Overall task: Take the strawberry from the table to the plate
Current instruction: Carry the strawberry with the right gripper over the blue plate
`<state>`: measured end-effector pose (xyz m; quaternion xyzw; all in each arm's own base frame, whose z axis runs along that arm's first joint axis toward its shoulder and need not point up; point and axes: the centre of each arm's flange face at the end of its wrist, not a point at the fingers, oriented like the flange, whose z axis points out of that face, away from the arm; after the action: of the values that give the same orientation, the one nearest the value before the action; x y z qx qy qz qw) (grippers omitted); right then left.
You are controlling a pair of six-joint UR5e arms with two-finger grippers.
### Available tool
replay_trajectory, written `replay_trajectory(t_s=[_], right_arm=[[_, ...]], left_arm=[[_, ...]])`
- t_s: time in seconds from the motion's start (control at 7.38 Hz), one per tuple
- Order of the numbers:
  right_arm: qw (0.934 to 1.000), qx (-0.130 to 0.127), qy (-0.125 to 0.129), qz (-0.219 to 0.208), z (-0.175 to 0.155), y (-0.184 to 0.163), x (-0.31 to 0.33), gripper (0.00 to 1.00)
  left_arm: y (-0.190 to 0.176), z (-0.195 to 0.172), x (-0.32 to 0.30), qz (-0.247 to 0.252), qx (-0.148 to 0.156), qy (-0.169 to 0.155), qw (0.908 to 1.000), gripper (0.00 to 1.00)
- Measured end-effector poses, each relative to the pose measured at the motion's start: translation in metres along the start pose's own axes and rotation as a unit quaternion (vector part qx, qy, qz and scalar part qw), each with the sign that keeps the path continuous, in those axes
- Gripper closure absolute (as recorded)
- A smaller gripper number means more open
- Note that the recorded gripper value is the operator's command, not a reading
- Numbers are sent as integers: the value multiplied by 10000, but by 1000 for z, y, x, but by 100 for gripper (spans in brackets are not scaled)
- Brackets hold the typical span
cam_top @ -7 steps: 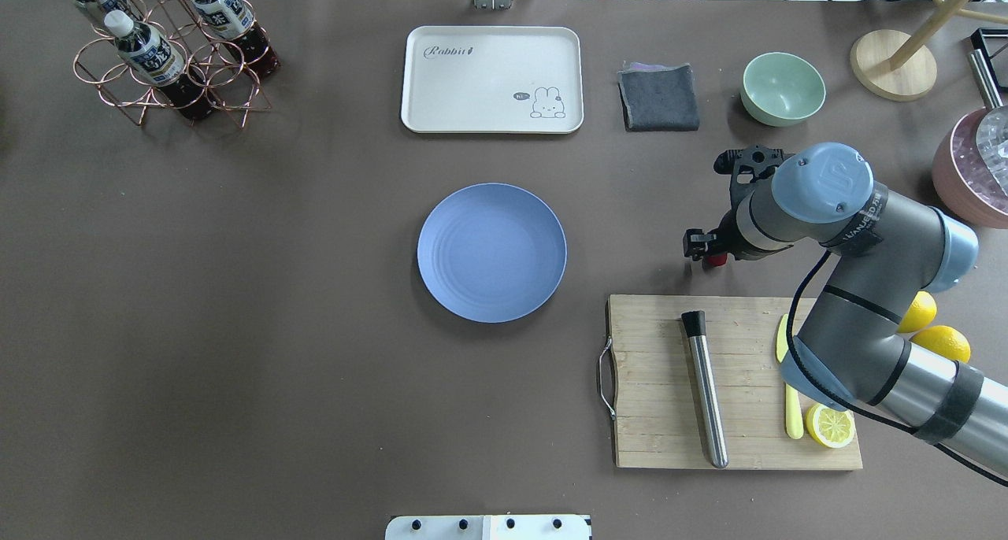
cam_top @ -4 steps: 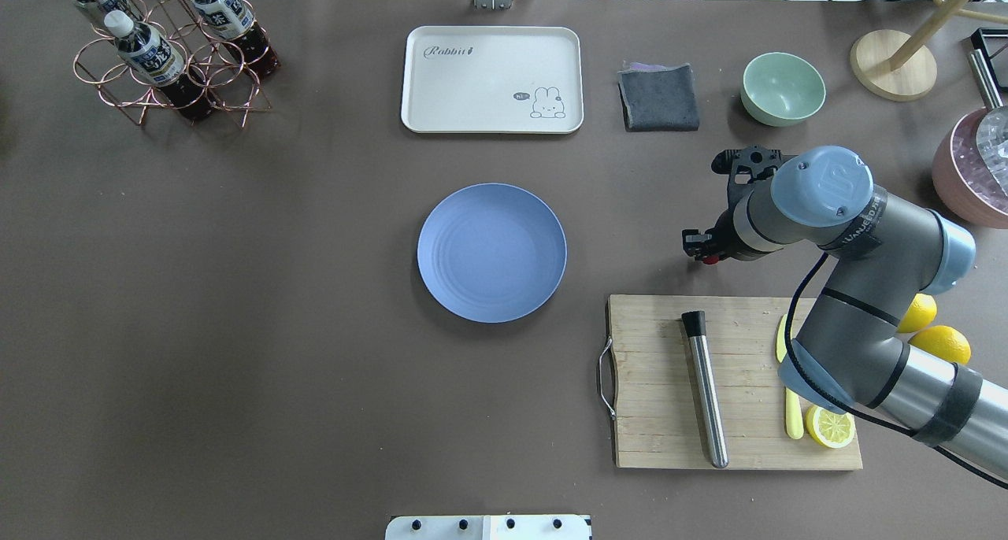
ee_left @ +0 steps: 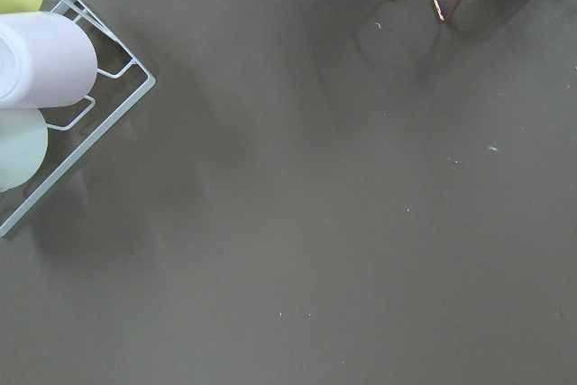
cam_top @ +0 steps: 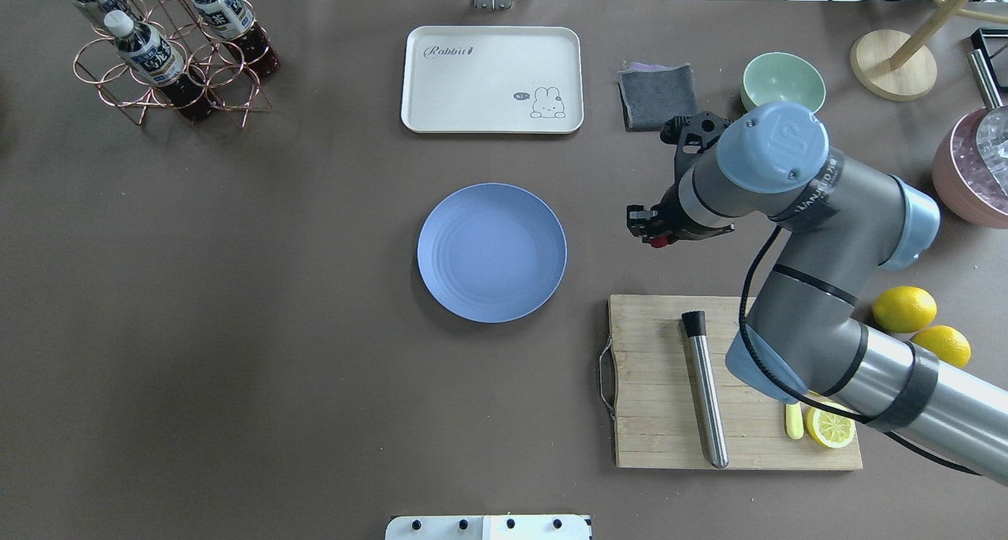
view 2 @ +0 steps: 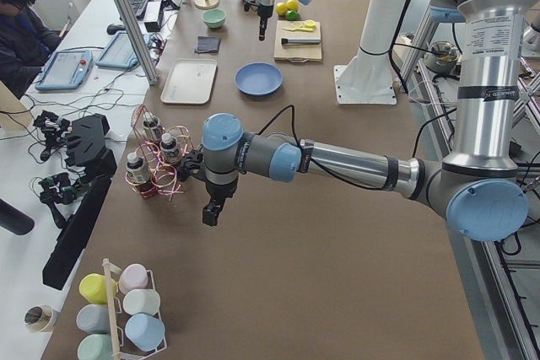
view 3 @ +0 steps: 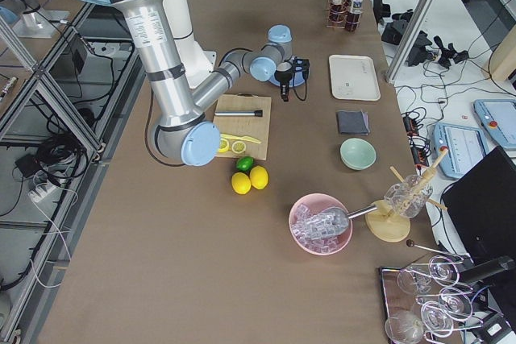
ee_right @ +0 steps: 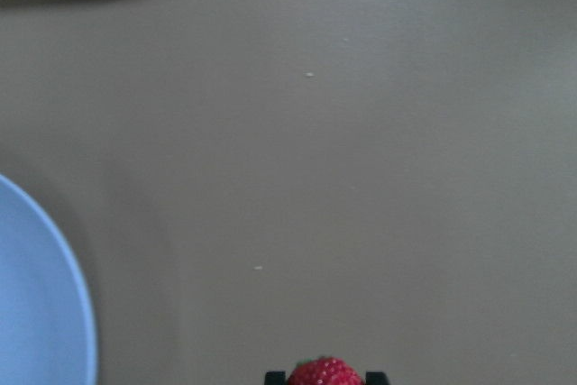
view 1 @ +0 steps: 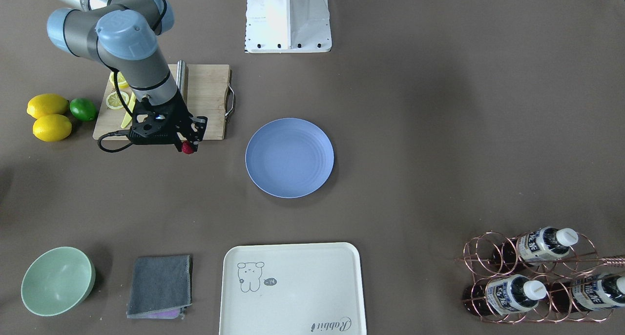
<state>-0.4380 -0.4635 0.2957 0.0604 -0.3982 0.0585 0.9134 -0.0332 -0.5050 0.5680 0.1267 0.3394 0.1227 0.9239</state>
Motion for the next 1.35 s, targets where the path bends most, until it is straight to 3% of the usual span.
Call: replay_trajectory(t_s=[0.54, 0.95, 1.35], right_arm=[[9979, -88, -154, 618, 9, -13, -160, 100], [9971, 105, -64, 745, 37, 11, -196, 100], [9976, 135, -62, 675, 66, 28, -198, 100]], left_arm=[[0, 0, 0, -21, -3, 51, 10000, 2], [1, 0, 0, -36, -8, 53, 10000, 2], [1, 0, 0, -38, -10, 53, 10000, 2]])
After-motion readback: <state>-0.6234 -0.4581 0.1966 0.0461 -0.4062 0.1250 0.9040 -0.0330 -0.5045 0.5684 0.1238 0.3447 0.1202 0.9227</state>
